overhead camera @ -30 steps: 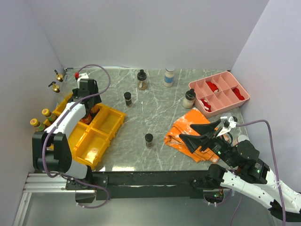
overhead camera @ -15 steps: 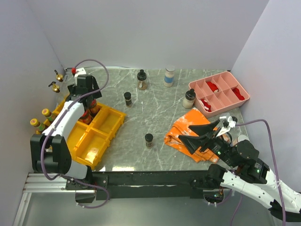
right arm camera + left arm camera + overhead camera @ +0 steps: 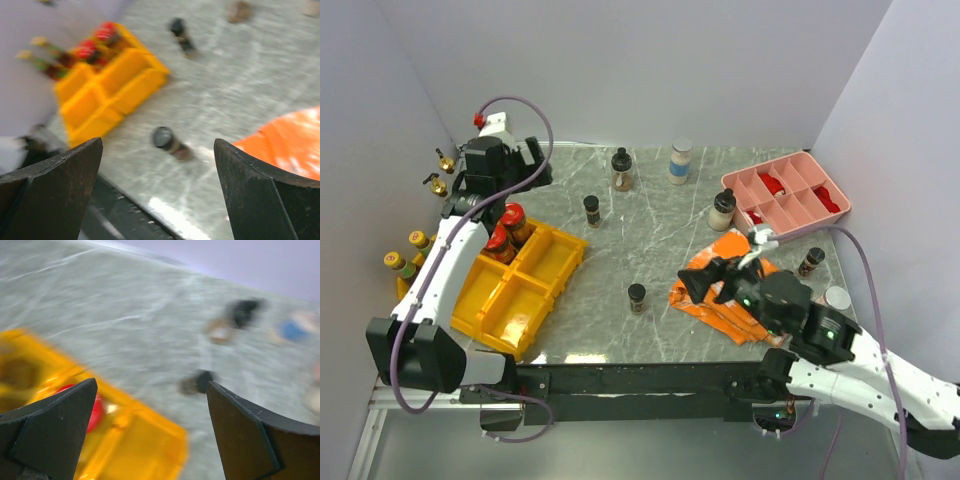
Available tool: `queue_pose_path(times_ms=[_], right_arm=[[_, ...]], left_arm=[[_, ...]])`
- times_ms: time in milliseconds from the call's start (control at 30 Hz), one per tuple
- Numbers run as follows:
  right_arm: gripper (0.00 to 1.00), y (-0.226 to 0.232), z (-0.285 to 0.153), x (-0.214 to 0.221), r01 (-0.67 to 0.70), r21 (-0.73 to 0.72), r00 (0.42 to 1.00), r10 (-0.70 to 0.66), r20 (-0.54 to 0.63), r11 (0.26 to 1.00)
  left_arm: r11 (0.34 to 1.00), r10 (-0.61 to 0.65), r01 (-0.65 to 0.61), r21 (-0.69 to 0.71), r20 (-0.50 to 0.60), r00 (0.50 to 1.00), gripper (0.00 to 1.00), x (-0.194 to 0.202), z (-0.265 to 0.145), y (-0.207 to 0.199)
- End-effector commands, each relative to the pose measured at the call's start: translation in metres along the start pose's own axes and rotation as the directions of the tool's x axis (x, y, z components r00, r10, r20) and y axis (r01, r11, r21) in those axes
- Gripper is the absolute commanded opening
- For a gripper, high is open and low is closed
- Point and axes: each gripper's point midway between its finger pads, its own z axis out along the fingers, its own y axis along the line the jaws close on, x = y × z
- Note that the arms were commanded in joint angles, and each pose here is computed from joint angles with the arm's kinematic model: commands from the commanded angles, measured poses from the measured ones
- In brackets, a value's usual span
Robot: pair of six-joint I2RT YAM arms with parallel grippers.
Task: Organize the condiment bottles
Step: Place the bottle in the storage box, then pick up the bottle from the corner of the board.
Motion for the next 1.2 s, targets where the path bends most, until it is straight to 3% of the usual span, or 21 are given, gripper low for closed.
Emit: queue_pose_path(times_ms=[0,233,467,700,833,900,1067,1100,1167], right_arm=[[1.0,-0.037,0.013,-0.016,0.033,0.283,0.999,-0.044,0.032,0.959],[1.0,-0.063,0.031,-0.013,0.047,0.479,0.999,-0.045,-0.017,0.876],[1.0,-0.013,0.059,0.031,0.133,0.159,0.97,-0.095,-0.224,0.978],[1.0,-0.045,0.068,0.032,0.07,0.353,0.986,-0.01,-0.169,0.933],[1.0,-0.09,0.069,0.009,0.071,0.547,0.993,-0.006,-0.12,0.834],[1.0,-0.133,0.054,-0.015,0.023,0.697,0.999,0.014,-0.047,0.717],[1.0,-0.19,0.014,-0.06,-0.079,0.842,0.994,-0.019,0.105,0.533],[1.0,-0.209,-0.007,-0.072,-0.115,0.89,0.989,-0.035,0.145,0.441],[1.0,-0.226,-0.026,-0.078,-0.139,0.931,0.985,-0.049,0.164,0.337]], left_arm=[[0.921,0.032,-0.057,0.386,0.071,0.997,0.97,-0.031,-0.04,-0.093],[0.797,0.098,-0.108,0.594,0.049,0.994,0.96,0.004,-0.064,-0.147],[0.822,0.089,-0.138,0.553,0.115,0.989,0.97,0.032,-0.077,-0.148],[0.875,0.157,-0.174,0.451,0.076,0.985,0.96,0.052,-0.071,-0.144],[0.87,0.147,-0.173,0.461,0.091,0.985,0.96,0.05,-0.076,-0.146],[0.871,0.144,-0.176,0.46,0.104,0.984,0.96,0.047,-0.079,-0.145],[0.892,0.173,-0.213,0.4,0.135,0.976,0.96,0.045,-0.078,-0.137],[0.887,0.179,-0.219,0.405,0.136,0.974,0.96,0.046,-0.08,-0.141],[0.886,0.19,-0.226,0.406,0.126,0.974,0.97,0.049,-0.08,-0.143]])
